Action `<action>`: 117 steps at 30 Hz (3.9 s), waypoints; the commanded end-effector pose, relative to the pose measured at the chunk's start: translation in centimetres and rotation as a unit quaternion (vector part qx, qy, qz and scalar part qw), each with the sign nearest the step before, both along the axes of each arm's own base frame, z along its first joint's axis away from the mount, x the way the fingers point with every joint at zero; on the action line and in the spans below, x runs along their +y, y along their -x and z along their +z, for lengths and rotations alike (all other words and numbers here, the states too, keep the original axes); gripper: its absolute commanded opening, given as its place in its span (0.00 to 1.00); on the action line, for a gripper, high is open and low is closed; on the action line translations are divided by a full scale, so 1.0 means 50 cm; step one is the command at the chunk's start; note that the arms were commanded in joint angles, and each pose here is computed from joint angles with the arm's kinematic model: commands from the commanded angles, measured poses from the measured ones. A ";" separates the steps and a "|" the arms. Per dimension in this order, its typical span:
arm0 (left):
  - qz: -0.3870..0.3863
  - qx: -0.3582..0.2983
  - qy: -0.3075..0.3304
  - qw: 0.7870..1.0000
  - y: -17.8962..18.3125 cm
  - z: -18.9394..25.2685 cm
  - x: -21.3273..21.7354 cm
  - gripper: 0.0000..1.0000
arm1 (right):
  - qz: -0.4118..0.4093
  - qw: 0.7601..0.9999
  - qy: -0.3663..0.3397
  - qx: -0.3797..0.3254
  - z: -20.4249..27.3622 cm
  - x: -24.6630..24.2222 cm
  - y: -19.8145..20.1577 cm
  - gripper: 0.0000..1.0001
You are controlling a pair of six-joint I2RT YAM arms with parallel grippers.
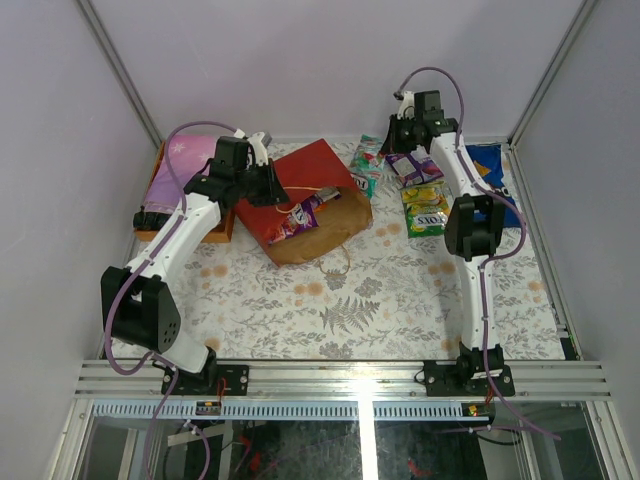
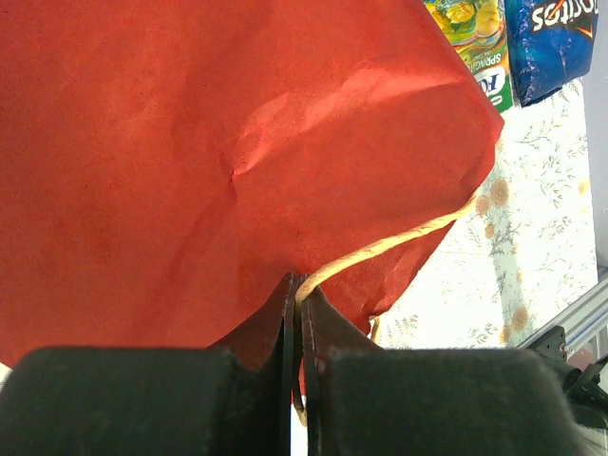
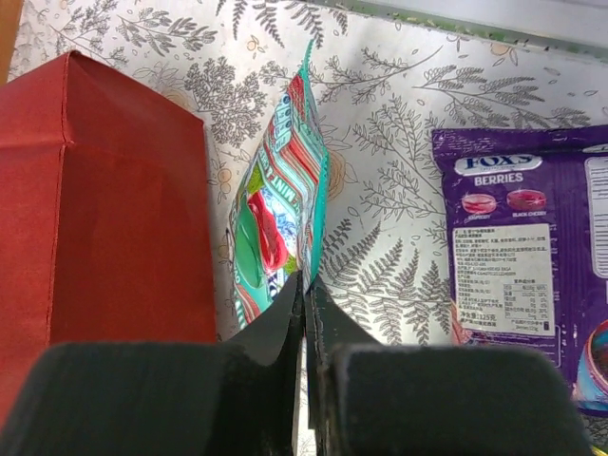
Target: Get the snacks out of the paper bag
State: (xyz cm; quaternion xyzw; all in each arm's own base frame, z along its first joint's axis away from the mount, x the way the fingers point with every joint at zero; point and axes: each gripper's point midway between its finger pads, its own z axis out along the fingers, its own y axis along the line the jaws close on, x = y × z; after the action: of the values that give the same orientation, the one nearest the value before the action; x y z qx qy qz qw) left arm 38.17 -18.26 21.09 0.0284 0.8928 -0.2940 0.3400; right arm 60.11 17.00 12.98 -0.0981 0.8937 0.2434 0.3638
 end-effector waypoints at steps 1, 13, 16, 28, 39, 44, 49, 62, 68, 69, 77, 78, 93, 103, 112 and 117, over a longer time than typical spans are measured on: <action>0.005 -0.014 -0.007 1.000 -0.005 0.012 0.011 0.00 | -0.019 0.995 0.061 -0.078 0.119 -0.038 -0.015 0.00; 0.013 -0.011 -0.016 1.000 -0.012 0.000 0.016 0.00 | -0.109 0.953 0.264 -0.105 0.081 -0.192 -0.059 0.00; 0.015 -0.007 -0.019 1.000 -0.015 -0.006 0.017 0.00 | -0.121 0.940 0.298 -0.114 0.081 -0.217 -0.066 0.00; 0.026 -0.007 -0.031 0.999 -0.023 -0.014 0.027 0.00 | -0.055 0.949 0.278 -0.139 0.102 -0.168 -0.062 0.00; 0.032 -0.022 -0.039 0.998 -0.021 0.002 0.036 0.00 | 0.085 0.938 -0.042 -0.333 0.571 0.120 0.141 0.00; 0.032 -0.035 -0.038 0.998 -0.016 0.021 0.038 0.00 | 0.135 0.900 -0.205 -0.360 0.734 0.172 0.237 0.00; 0.026 -0.036 -0.027 0.999 -0.007 0.033 0.032 0.00 | 0.205 0.858 -0.375 -0.283 0.804 0.238 0.296 0.00; 0.018 -0.045 -0.020 0.999 0.004 0.049 0.022 0.00 | 0.212 0.890 -0.403 0.020 0.425 0.378 0.228 0.00; 0.019 -0.046 -0.023 0.999 0.002 0.050 0.024 0.00 | 0.158 0.948 -0.275 0.002 0.343 0.337 0.208 0.00; 0.018 -0.046 -0.023 0.999 0.002 0.049 0.023 0.00 | 0.152 0.954 -0.258 -0.003 0.339 0.329 0.206 0.00; 0.021 -0.048 -0.027 0.998 0.002 0.051 0.027 0.00 | 0.083 0.991 -0.098 -0.037 0.273 0.240 0.176 0.00; 0.021 -0.047 -0.027 0.998 0.002 0.049 0.027 0.00 | 0.079 0.993 -0.076 -0.039 0.262 0.228 0.175 0.00; 0.027 -0.042 -0.035 0.998 -0.002 0.040 0.032 0.00 | 0.032 0.976 0.214 0.004 0.033 0.044 0.163 0.00; 0.037 -0.042 -0.050 0.997 -0.006 0.034 0.044 0.00 | 0.016 0.969 0.243 0.047 -0.079 0.017 0.175 0.00; 0.044 -0.044 -0.061 0.996 -0.010 0.034 0.053 0.00 | -0.020 0.974 0.212 0.070 -0.097 0.015 0.213 0.02; 0.054 -0.050 -0.072 0.995 -0.013 0.039 0.063 0.00 | 0.003 0.991 0.092 0.093 -0.070 0.092 0.254 0.95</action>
State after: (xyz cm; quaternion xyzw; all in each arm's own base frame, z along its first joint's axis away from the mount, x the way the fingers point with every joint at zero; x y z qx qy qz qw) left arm 38.31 -16.14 21.67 0.0192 0.8986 -0.2320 0.3720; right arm 47.40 17.69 3.07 -0.1364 0.9663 0.0548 0.2113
